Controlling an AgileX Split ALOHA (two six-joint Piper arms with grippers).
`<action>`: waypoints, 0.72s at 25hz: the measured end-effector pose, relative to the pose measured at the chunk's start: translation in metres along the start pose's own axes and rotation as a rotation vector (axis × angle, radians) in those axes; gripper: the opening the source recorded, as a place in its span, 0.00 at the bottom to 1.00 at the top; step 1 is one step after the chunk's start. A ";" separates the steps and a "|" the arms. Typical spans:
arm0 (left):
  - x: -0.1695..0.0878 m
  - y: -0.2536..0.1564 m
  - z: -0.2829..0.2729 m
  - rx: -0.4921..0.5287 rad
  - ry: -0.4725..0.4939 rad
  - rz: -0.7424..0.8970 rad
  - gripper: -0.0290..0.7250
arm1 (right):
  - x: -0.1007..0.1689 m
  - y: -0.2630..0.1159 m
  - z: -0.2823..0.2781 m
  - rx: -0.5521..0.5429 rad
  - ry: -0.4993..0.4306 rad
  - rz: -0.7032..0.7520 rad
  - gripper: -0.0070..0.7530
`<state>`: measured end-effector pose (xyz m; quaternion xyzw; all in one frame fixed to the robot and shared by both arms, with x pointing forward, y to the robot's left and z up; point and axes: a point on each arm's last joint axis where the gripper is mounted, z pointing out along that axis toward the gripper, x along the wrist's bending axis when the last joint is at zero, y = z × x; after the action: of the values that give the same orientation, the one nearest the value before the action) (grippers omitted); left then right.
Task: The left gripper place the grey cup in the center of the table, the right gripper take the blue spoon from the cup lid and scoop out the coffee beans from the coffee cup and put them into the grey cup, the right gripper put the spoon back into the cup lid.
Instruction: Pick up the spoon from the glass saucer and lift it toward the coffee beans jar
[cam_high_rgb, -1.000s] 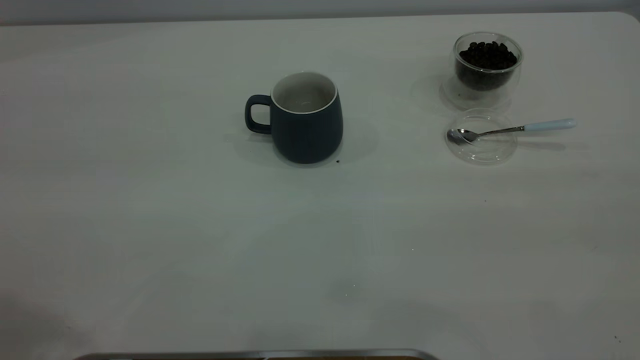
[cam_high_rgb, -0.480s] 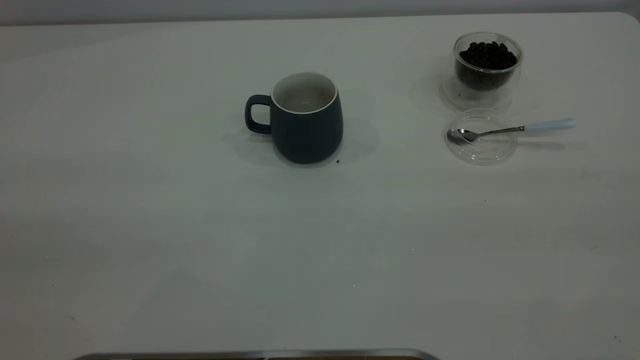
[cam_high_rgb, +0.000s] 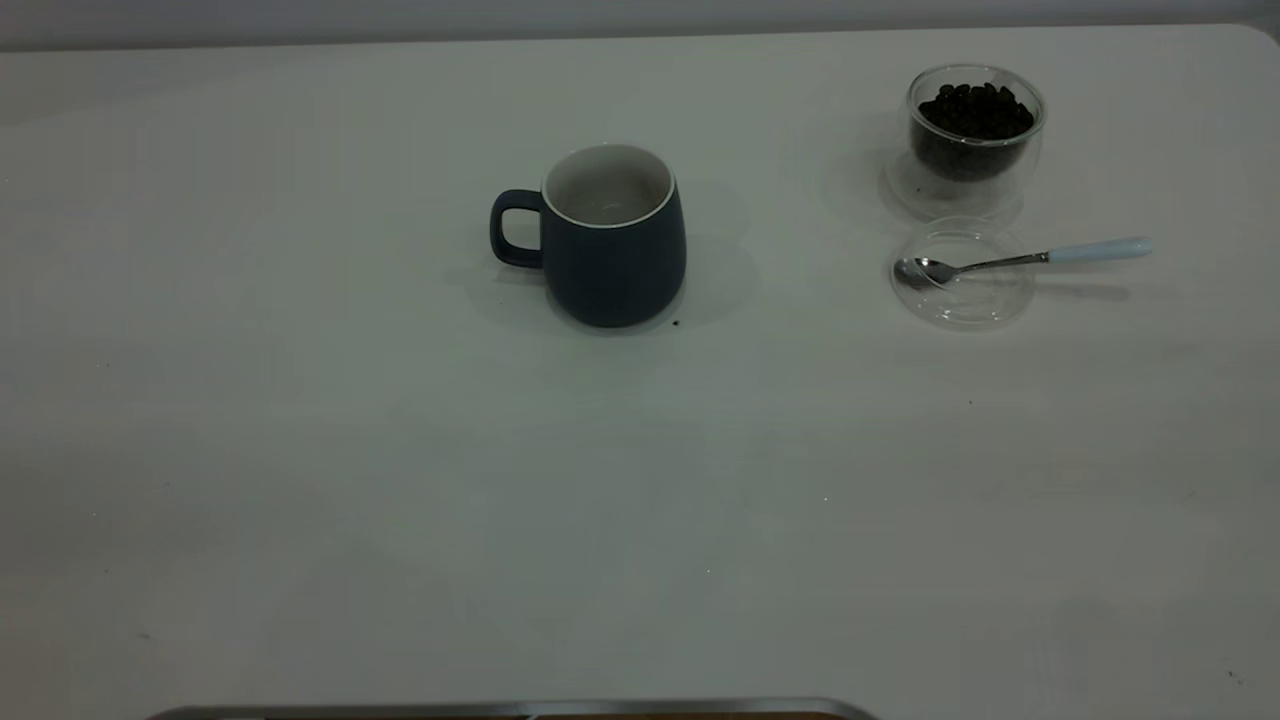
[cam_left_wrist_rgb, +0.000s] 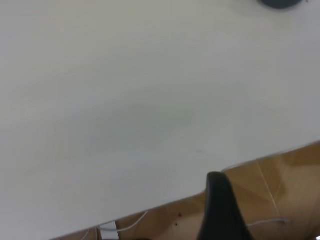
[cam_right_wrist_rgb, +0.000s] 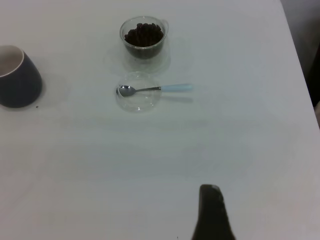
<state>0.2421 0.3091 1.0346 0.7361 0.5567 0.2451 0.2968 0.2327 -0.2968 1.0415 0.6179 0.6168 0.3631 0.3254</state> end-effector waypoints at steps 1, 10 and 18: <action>0.000 -0.001 -0.001 -0.006 0.014 -0.014 0.77 | 0.000 0.000 0.000 0.000 0.000 0.000 0.77; -0.003 -0.012 -0.011 -0.082 0.248 -0.233 0.77 | 0.000 0.000 0.000 0.000 0.000 0.000 0.77; -0.006 -0.015 -0.013 -0.092 0.306 -0.283 0.77 | 0.000 0.000 0.000 0.000 0.000 0.001 0.77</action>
<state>0.2214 0.3090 1.0328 0.5904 0.6813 0.3351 0.2737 0.2327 -0.2968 1.0415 0.6182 0.6165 0.3632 0.3253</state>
